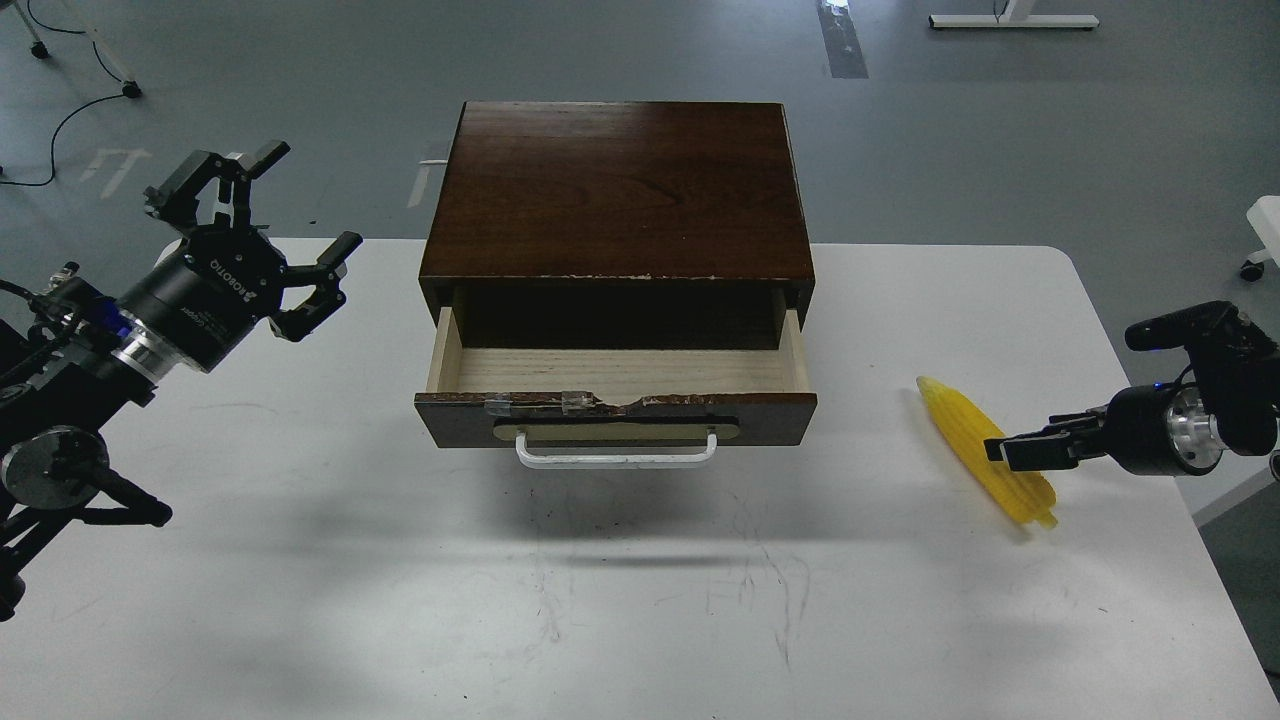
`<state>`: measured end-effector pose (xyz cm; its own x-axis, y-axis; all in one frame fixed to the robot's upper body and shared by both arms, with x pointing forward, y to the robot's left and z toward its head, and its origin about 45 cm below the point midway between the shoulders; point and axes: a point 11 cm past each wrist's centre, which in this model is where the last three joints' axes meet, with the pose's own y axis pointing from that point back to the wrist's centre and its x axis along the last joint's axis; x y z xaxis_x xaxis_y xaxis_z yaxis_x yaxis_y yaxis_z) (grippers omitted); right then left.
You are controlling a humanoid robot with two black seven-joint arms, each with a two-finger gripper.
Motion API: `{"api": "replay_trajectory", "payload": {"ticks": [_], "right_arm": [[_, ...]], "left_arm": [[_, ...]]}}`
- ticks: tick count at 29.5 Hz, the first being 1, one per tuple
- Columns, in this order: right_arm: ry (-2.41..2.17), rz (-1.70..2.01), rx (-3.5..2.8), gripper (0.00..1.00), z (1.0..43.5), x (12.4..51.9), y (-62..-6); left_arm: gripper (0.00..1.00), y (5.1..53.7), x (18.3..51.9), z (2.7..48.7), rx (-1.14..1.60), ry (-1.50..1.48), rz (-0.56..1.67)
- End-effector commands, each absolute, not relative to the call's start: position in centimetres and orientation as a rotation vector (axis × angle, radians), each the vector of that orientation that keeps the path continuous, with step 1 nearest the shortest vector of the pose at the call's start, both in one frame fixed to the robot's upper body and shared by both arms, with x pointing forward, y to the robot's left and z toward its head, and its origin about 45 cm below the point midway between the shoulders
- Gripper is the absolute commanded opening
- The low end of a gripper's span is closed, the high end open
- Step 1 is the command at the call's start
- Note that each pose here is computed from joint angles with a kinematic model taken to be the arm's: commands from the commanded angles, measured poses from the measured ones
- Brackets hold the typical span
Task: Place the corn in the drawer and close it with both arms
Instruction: 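Lower the right gripper onto the yellow corn cob and grasp it, then carry the corn with the right gripper over the open drawer and lower it in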
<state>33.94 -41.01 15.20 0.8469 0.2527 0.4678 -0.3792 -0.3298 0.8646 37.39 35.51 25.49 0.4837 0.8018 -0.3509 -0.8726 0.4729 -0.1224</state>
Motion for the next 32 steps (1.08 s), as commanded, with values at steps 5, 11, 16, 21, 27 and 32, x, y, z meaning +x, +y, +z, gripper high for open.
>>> {"api": "replay_trajectory", "payload": {"ticks": [5,11,16,21,27,32], "right_arm": [[-0.074,0.632,1.805,0.44,14.3,33.7,-40.4],[-0.068,0.631,1.803,0.04,14.4,33.7,-40.5],[-0.109,0.691,1.802,0.0,17.1,35.3,-40.1],[-0.176,0.868,1.789,0.0,23.7,39.5,-37.6],[-0.235,1.101,1.874,0.0,33.9,43.4,-30.0],[-0.052,1.253,1.859,0.0,38.6,43.4,-22.3]], "left_arm": [[1.0,35.6,37.4,25.5,-0.301,0.259,1.04],[1.0,35.6,37.4,25.5,-0.301,0.259,1.04],[1.0,35.6,37.4,25.6,-0.301,0.258,1.038],[1.0,35.6,37.4,25.6,-0.301,0.258,1.038],[1.0,35.5,37.3,25.5,-0.299,0.258,1.037],[1.0,35.5,37.4,25.6,-0.3,0.256,1.037]]}}
